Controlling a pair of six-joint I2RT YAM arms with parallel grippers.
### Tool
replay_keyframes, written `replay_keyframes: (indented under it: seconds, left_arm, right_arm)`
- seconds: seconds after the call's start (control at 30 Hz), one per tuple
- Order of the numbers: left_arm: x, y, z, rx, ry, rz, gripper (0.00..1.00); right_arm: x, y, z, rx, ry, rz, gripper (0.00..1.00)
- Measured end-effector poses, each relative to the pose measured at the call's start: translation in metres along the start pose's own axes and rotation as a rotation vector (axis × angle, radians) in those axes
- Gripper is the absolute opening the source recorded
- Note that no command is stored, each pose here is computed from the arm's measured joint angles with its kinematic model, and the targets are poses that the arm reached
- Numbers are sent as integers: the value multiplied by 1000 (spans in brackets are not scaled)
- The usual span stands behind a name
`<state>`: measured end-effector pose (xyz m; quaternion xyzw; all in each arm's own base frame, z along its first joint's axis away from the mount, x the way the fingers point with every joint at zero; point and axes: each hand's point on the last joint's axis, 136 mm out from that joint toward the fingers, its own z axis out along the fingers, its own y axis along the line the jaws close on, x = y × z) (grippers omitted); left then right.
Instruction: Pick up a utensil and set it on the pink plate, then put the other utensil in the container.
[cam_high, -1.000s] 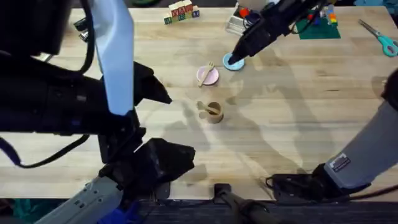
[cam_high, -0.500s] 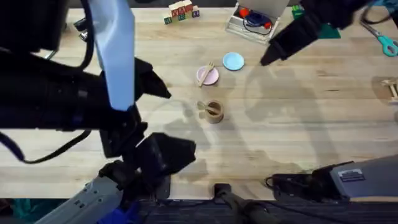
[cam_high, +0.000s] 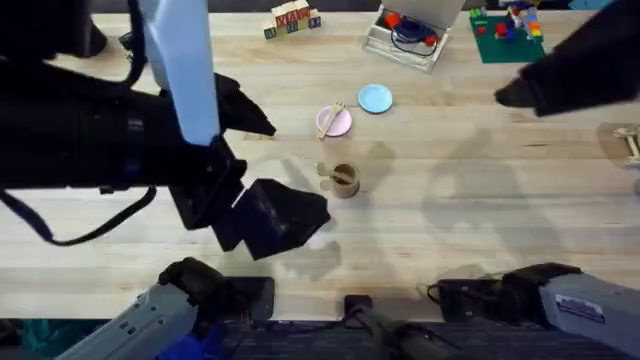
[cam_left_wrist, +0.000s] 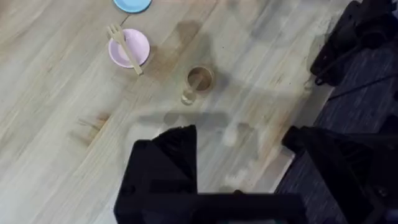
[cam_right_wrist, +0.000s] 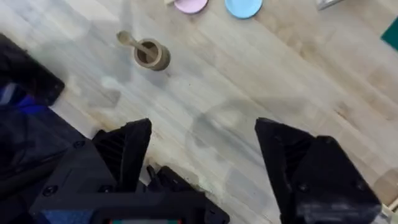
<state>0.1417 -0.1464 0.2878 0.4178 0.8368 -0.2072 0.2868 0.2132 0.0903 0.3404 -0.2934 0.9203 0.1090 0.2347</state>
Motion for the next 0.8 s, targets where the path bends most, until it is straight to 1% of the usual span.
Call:
replay_keyframes:
  seconds: [0.17,0.37,0.57,0.8]
  left_arm:
    - [-10,5,-12,-51,-32,-14,993]
    - [-17,6,-30,-96,-61,-20,993]
    - [-24,8,-40,-126,-88,-26,993]
    - [-24,10,-41,-137,-87,-28,993]
  right_arm:
    - [8,8,-22,32,-73,-12,995]
    - [14,14,-36,50,-120,-24,996]
    - [15,15,-40,54,-135,-4,996]
    - [15,15,-40,52,-134,25,996]
